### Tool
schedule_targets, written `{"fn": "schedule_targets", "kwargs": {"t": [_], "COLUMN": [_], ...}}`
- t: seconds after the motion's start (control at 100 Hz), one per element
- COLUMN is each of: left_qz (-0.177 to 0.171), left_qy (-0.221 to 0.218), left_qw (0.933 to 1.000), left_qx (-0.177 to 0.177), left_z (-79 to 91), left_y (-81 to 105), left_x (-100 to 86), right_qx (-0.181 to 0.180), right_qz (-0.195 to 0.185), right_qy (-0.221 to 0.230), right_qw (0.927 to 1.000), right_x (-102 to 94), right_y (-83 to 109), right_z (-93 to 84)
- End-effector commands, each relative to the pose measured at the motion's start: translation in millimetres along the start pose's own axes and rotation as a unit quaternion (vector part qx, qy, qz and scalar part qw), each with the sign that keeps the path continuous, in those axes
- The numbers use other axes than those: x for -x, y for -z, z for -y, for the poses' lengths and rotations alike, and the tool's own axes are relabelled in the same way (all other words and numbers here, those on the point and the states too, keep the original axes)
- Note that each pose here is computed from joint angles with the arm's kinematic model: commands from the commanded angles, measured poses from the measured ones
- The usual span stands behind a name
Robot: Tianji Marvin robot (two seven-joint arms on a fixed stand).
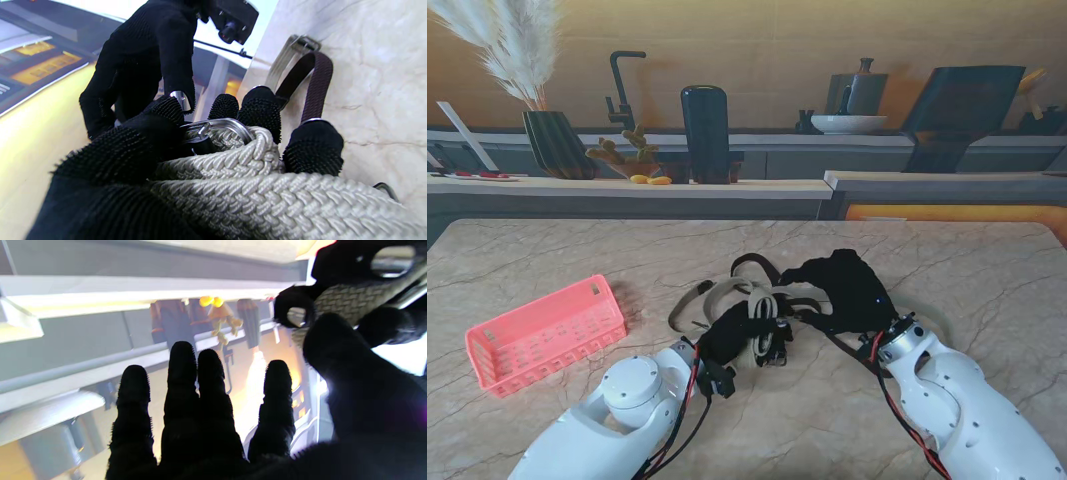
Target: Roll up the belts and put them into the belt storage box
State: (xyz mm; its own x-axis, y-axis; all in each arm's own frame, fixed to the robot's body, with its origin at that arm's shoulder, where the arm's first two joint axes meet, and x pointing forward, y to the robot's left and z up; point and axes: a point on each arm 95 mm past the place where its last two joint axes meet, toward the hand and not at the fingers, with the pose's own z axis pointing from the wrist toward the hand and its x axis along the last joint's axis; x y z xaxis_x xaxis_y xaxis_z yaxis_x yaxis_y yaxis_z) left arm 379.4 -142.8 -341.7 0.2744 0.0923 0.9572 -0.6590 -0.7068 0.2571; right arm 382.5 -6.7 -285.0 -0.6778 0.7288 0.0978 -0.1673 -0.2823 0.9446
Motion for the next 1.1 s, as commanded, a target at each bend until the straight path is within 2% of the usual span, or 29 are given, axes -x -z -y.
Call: {"fn": "schedule_targets", "kwargs": {"t": [0.0, 0.16, 0.51, 0.75, 1.09], "left_qz": [0.010, 0.022, 0.030, 0.027, 0.018], "left_qy": [-0.001, 0.002, 0.006, 0.011, 0.011], "left_qw": [0.9999, 0.9993, 0.9967, 0.9970, 0.9985], "left_qx": [0.010, 0.029, 0.075, 0.071, 0.051], "left_z": [4.5, 5.6, 6.1, 5.2, 4.1], "left_y": [-0.9, -2.8, -3.4, -4.1, -3.6], "left_x": [-0.6, 0.6, 2.2, 2.3, 1.3], "right_qx": [-0.011, -0.042, -0.075, -0.086, -0.102], "right_qz": [-0.020, -0.053, -0.100, -0.129, -0.142], "right_qy": [0.006, 0.006, -0.009, -0.041, -0.071], "right_qw": [0.9997, 0.9977, 0.9921, 0.9870, 0.9821], "right_x": [-1.0, -1.2, -4.6, -8.9, -13.8], "right_y": [-6.9, -15.5, -30.4, -36.8, -43.1], "right_z": [-8.6, -8.6, 5.5, 15.9, 28.5]}}
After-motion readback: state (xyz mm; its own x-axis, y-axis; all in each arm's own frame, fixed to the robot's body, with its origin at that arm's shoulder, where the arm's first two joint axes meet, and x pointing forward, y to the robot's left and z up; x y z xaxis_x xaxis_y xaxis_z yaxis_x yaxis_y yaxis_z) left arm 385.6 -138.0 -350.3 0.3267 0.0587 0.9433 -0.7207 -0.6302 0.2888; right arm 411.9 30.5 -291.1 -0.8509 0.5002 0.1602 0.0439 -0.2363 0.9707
